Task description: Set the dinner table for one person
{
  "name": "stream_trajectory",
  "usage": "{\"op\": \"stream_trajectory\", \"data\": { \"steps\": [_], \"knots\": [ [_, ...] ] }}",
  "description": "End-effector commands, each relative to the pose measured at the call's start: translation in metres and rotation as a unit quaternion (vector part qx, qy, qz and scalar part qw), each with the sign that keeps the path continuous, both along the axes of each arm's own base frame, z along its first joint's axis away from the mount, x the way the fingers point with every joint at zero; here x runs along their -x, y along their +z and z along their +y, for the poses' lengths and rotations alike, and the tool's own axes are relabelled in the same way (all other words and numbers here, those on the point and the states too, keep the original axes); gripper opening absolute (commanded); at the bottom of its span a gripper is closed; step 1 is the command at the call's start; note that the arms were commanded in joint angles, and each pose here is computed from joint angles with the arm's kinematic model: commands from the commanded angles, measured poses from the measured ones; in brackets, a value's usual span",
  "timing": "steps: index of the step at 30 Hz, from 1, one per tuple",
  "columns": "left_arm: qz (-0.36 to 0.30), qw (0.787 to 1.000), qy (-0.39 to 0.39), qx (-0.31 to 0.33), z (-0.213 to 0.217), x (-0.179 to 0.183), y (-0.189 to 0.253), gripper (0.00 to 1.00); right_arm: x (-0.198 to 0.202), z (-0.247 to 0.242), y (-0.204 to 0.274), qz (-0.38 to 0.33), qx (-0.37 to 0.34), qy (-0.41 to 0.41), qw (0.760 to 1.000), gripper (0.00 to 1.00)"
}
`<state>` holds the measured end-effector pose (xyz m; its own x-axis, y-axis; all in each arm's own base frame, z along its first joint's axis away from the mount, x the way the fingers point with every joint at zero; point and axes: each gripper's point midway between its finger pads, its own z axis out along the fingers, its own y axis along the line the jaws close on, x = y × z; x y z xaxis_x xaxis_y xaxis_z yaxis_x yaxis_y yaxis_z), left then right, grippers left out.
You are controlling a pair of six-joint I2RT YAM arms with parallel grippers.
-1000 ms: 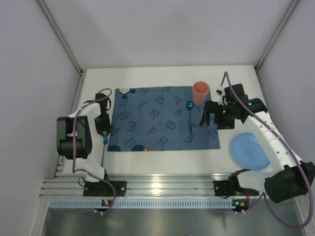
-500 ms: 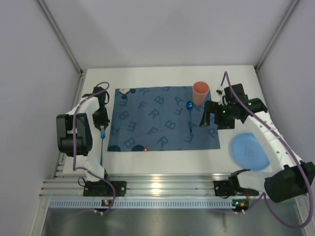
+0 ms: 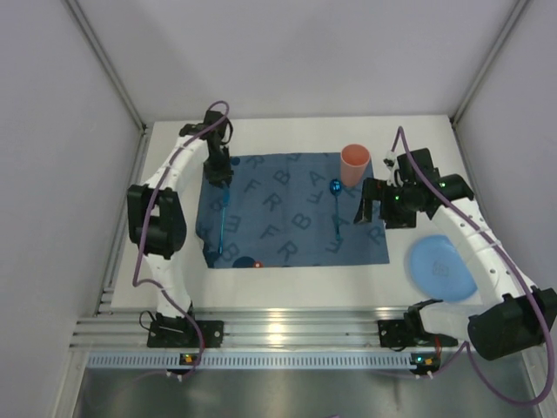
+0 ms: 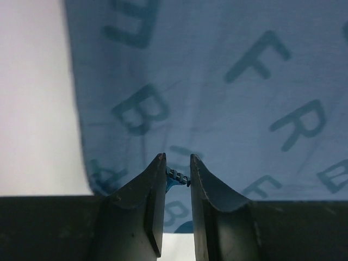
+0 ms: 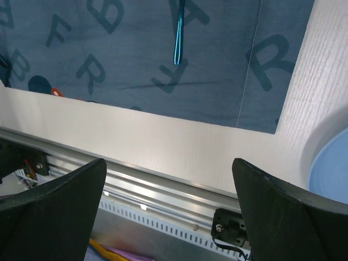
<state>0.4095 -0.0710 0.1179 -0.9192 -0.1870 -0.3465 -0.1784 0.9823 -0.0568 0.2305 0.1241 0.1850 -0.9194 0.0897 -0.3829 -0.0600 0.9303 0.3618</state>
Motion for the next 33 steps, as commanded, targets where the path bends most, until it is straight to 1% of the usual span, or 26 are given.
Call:
{"op": "stream_trajectory", "data": {
  "steps": [1, 3, 4, 6, 7, 9, 10, 15, 18, 24, 26, 28, 29, 31, 32, 33],
  "knots": [
    [0.033, 0.999, -0.012, 0.026, -0.035, -0.01, -0.018, 0.0, -0.003, -0.001, 0.019, -0.039, 0.001, 0.001, 0.999, 1.0],
    [0.026, 0.998, -0.007, 0.051, -0.048, -0.024, -0.017, 0.0, -0.001, -0.004, 0.02, -0.04, 0.006, -0.004, 0.999, 1.0],
    [0.032, 0.998, -0.005, 0.055, -0.051, -0.029, -0.026, 0.0, 0.0, -0.005, 0.02, -0.04, 0.008, -0.005, 0.999, 1.0],
    [0.02, 0.998, 0.002, 0.054, -0.052, -0.04, -0.023, 0.0, 0.002, -0.009, 0.022, -0.042, 0.013, -0.011, 0.999, 1.0],
    [0.027, 0.999, 0.004, 0.047, -0.05, -0.042, -0.028, 0.0, 0.003, -0.01, 0.022, -0.042, 0.015, -0.014, 0.999, 1.0],
    [0.015, 1.0, 0.009, 0.012, -0.036, -0.05, -0.023, 0.0, 0.005, -0.013, 0.023, -0.044, 0.02, -0.021, 0.999, 1.0],
    [0.016, 1.0, 0.01, 0.005, -0.029, -0.052, -0.025, 0.0, 0.007, -0.015, 0.021, -0.041, 0.022, -0.024, 0.999, 1.0],
    [0.008, 0.999, 0.036, -0.005, -0.001, -0.065, -0.031, 0.0, 0.012, -0.02, 0.016, -0.037, 0.026, -0.036, 0.998, 1.0],
    [0.009, 0.999, 0.046, -0.009, 0.006, -0.068, -0.039, 0.0, 0.012, -0.026, 0.012, -0.033, 0.041, -0.046, 0.998, 1.0],
    [0.019, 0.997, 0.069, -0.013, 0.014, -0.07, -0.061, 0.0, 0.01, -0.045, -0.023, 0.004, 0.079, -0.077, 0.994, 1.0],
    [0.024, 0.997, 0.079, -0.004, 0.013, -0.068, -0.069, 0.12, 0.008, -0.056, -0.039, 0.031, 0.101, -0.099, 0.989, 1.0],
    [0.012, 0.996, 0.089, 0.009, 0.013, -0.075, -0.072, 0.24, 0.01, -0.07, -0.052, 0.058, 0.11, -0.129, 0.984, 1.0],
    [0.014, 0.996, 0.09, 0.021, 0.011, -0.074, -0.074, 0.36, 0.01, -0.076, -0.058, 0.071, 0.113, -0.142, 0.981, 1.0],
    [0.005, 0.995, 0.097, 0.036, 0.01, -0.081, -0.077, 0.41, 0.013, -0.097, -0.07, 0.093, 0.121, -0.176, 0.973, 1.0],
    [0.004, 0.994, 0.099, 0.044, 0.009, -0.082, -0.078, 0.46, 0.014, -0.108, -0.075, 0.102, 0.133, -0.19, 0.967, 1.0],
    [0.004, 0.993, 0.103, 0.056, 0.01, -0.084, -0.079, 0.49, 0.014, -0.121, -0.078, 0.11, 0.138, -0.213, 0.961, 1.0]
  ]
}}
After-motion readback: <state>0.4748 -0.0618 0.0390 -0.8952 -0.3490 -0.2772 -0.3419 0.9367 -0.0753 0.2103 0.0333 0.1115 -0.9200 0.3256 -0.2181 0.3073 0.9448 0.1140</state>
